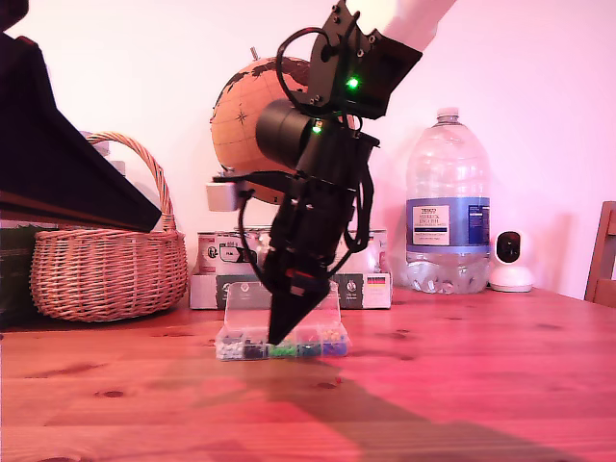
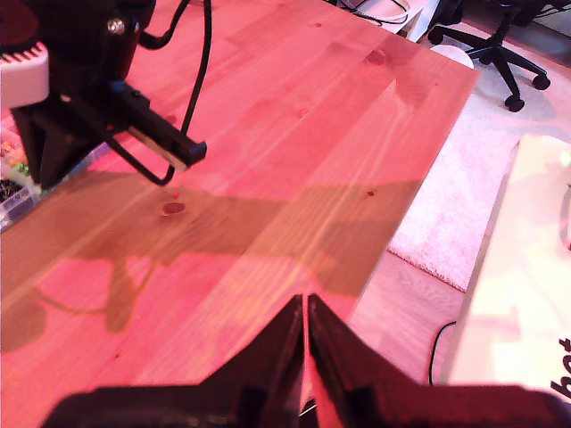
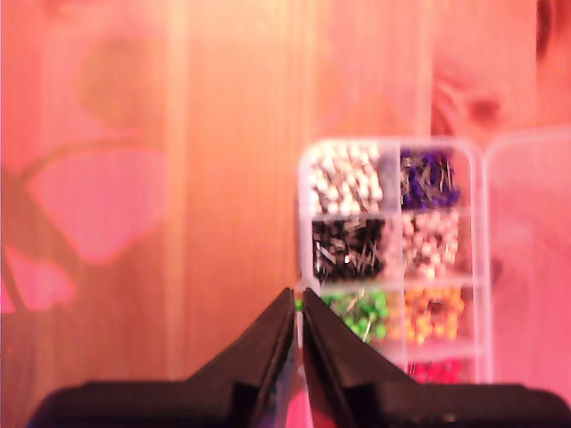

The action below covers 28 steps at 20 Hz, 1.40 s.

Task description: Sort the loose pins on the table into their correct compartments

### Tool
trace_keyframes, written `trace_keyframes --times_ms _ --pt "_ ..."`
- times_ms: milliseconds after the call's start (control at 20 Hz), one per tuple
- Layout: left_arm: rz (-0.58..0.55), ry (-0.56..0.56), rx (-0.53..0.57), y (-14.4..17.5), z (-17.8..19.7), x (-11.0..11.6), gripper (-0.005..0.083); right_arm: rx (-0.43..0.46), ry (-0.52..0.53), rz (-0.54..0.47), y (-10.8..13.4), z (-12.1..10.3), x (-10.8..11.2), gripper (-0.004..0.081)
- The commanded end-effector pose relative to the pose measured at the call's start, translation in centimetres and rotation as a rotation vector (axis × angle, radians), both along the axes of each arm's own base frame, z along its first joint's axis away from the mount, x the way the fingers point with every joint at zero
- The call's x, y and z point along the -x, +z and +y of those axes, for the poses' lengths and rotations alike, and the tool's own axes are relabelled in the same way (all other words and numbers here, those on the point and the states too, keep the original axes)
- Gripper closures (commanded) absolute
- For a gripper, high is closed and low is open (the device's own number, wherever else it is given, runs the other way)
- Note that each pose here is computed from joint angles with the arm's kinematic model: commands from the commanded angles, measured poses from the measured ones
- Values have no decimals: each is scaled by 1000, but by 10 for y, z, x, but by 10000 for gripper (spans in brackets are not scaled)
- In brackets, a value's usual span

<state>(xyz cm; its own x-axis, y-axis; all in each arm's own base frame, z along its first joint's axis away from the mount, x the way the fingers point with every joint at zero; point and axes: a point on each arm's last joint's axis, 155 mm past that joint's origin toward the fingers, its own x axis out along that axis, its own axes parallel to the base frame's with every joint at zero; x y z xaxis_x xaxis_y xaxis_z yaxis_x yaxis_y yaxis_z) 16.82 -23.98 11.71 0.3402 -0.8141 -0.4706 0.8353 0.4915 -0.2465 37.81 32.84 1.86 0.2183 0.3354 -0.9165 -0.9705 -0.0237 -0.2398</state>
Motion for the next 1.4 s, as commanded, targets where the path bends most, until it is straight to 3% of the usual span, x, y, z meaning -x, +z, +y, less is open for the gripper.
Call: trace_keyframes --times_ms 0,250,600,1350 --pt "-10 -1 4 3 -1 -2 795 -10 -1 -1 2 1 -2 781" --pt "-10 -1 5 3 -1 -2 795 -53 27 57 9 10 10 781" --pt "-10 -1 5 3 -1 -2 795 -66 3 -18 32 13 -14 781" --pt "-10 -1 4 3 -1 -2 795 -22 -22 14 5 3 -19 781"
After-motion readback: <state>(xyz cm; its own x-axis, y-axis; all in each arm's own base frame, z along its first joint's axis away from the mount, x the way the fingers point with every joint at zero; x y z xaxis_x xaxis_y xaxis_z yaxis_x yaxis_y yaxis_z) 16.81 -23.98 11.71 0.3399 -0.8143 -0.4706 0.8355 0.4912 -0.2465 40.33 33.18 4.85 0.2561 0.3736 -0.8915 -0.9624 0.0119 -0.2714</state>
